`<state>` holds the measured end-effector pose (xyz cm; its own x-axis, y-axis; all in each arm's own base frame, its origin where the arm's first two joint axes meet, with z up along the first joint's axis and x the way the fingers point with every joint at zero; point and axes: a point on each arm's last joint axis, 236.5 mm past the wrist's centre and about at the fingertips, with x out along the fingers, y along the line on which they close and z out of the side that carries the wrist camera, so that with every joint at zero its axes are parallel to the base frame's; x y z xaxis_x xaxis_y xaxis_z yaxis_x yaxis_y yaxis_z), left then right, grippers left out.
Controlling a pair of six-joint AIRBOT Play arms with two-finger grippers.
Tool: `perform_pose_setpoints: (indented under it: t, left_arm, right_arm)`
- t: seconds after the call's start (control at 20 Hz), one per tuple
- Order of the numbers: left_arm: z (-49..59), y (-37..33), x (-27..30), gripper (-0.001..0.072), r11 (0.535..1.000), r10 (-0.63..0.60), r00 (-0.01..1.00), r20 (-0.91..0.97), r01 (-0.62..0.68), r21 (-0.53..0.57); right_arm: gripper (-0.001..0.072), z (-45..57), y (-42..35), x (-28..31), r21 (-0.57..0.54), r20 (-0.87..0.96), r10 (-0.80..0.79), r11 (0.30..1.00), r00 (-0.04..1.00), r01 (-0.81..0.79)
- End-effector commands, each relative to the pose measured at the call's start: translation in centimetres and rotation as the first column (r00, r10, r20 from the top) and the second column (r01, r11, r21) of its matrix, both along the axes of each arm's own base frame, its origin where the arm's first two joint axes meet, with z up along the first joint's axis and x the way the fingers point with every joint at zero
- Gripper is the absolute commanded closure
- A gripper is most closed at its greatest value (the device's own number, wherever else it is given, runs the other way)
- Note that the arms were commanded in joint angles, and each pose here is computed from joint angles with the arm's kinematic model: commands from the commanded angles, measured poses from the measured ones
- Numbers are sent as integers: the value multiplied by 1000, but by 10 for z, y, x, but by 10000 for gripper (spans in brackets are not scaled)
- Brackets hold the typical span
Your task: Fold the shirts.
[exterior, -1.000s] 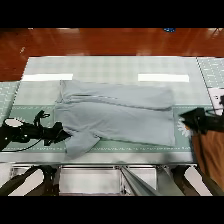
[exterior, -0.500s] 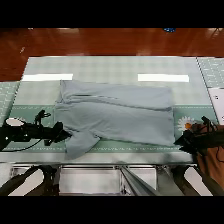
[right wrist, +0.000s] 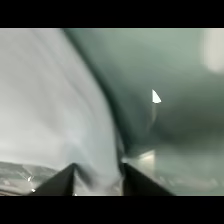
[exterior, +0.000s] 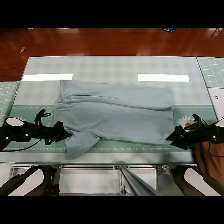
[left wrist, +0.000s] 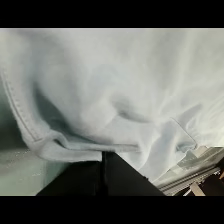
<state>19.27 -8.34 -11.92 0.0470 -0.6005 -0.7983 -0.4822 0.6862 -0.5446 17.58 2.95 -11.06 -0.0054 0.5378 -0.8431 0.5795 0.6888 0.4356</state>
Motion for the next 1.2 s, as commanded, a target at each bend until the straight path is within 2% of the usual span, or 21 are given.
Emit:
perform_pose_setpoints:
  t: [0.0, 0.1, 0.3, 0.45, 0.6, 0.75, 0.95, 1.15]
  left_arm:
    - [0, 1, 1, 688, 1000, -1, 1000, 5, 1, 7]
    - [5, 4, 10, 689, 1000, -7, 999, 32, 7, 13]
    - [39, 11, 47, 688, 999, -50, 989, 141, 48, 15]
    - [78, 20, 98, 688, 999, -30, 960, 280, 22, 32]
    - [107, 26, 153, 688, 1000, 24, 919, 393, -24, -4]
    - [110, 21, 197, 688, 998, 47, 916, 398, -23, -64]
    - [97, -1, 249, 688, 996, -25, 913, 406, 58, -69]
    - [85, -7, 293, 688, 995, 11, 927, 374, 26, -96]
  right_arm:
    - [678, 12, 26, 40, 107, 166, -20, 994, 986, 2]
    - [689, 29, 33, 51, 149, 235, 8, 988, 972, -44]
    - [689, 55, 17, 67, 95, 284, 94, 988, 954, -126]
    - [689, 72, 4, 92, 46, 344, 88, 993, 935, -110]
    - [689, 75, -3, 109, 37, 365, 98, 992, 926, -119]
    - [689, 73, -12, 136, 50, 384, 62, 995, 921, -87]
    - [689, 83, -17, 182, 109, 461, -16, 993, 887, -39]
    - [689, 83, -29, 212, 117, 487, -45, 993, 872, -14]
